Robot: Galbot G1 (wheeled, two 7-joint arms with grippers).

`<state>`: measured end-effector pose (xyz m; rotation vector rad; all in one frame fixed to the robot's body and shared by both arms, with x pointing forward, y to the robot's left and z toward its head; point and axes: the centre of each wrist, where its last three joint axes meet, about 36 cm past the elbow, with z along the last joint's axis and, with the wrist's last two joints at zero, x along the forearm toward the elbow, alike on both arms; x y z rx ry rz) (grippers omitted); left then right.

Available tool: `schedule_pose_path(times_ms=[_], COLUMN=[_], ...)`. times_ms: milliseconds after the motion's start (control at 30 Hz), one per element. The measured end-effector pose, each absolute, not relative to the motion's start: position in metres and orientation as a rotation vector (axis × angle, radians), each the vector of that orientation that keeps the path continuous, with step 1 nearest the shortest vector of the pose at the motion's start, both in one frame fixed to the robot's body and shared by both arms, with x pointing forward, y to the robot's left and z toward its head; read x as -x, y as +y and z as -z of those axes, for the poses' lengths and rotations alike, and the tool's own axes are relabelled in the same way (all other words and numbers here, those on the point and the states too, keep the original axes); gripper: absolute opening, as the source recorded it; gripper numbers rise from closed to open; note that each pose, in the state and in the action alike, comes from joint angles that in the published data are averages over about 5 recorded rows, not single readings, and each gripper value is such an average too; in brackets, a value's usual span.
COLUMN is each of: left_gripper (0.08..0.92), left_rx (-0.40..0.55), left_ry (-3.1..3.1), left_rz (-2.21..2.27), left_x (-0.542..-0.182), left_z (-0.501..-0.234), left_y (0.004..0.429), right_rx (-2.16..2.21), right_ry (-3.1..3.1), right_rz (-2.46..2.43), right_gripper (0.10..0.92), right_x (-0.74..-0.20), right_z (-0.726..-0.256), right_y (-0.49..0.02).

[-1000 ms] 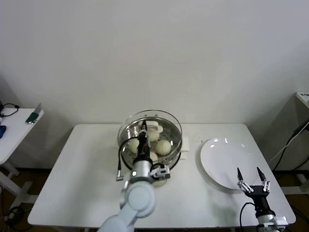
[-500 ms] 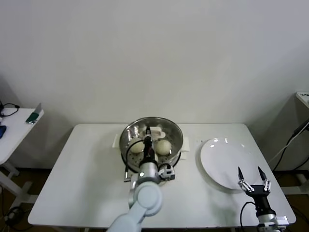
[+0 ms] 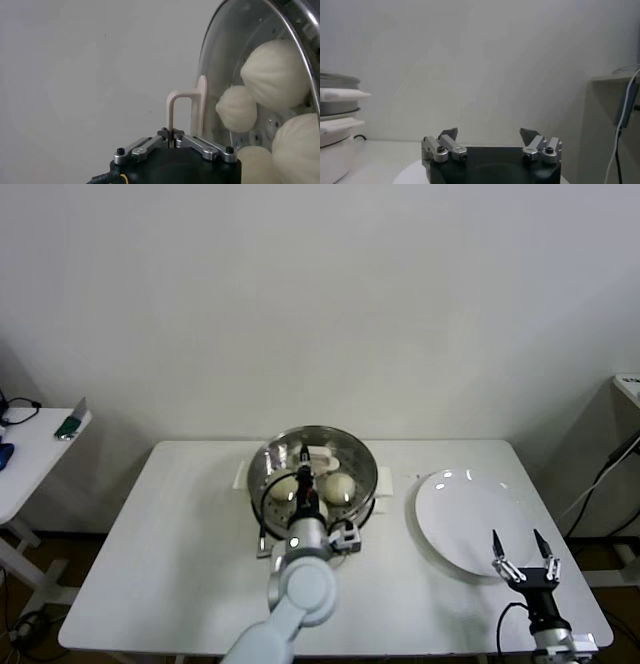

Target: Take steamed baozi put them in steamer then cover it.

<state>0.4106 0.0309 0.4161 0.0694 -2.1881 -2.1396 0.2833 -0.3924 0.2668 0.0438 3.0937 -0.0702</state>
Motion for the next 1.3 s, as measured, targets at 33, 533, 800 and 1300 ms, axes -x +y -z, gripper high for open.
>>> schedule_pose_path(times_ms=[33, 533, 800, 1300], left_gripper=[0.132, 0.336, 0.570, 0.822], left_rx=[-0.068, -0.029, 0.006, -0.168], left_ry=[-2.185, -2.216, -2.279, -2.561], left_rz=[2.141, 2.107, 2.044, 1.467], left_x=[-0.410, -0.406, -0.386, -0.358], left_z=[-0.415, -0.421, -0.437, -0.462], left_y=[0.031, 0.035, 0.055, 0.156], right_rx=[-0.043, -0.015, 0.005, 0.001], right_ry=[3.093, 3.097, 3.110, 3.099], right_rz=[0.071, 0.070, 0.068, 0.020], right_gripper=[0.823, 0.823, 0.823, 0.823], right_x=[-0.283, -0.284, -0.286, -0.291], right_z=[-0.267, -0.268, -0.267, -0.272], right_y=[-0.392, -0.390, -0.389, -0.367])
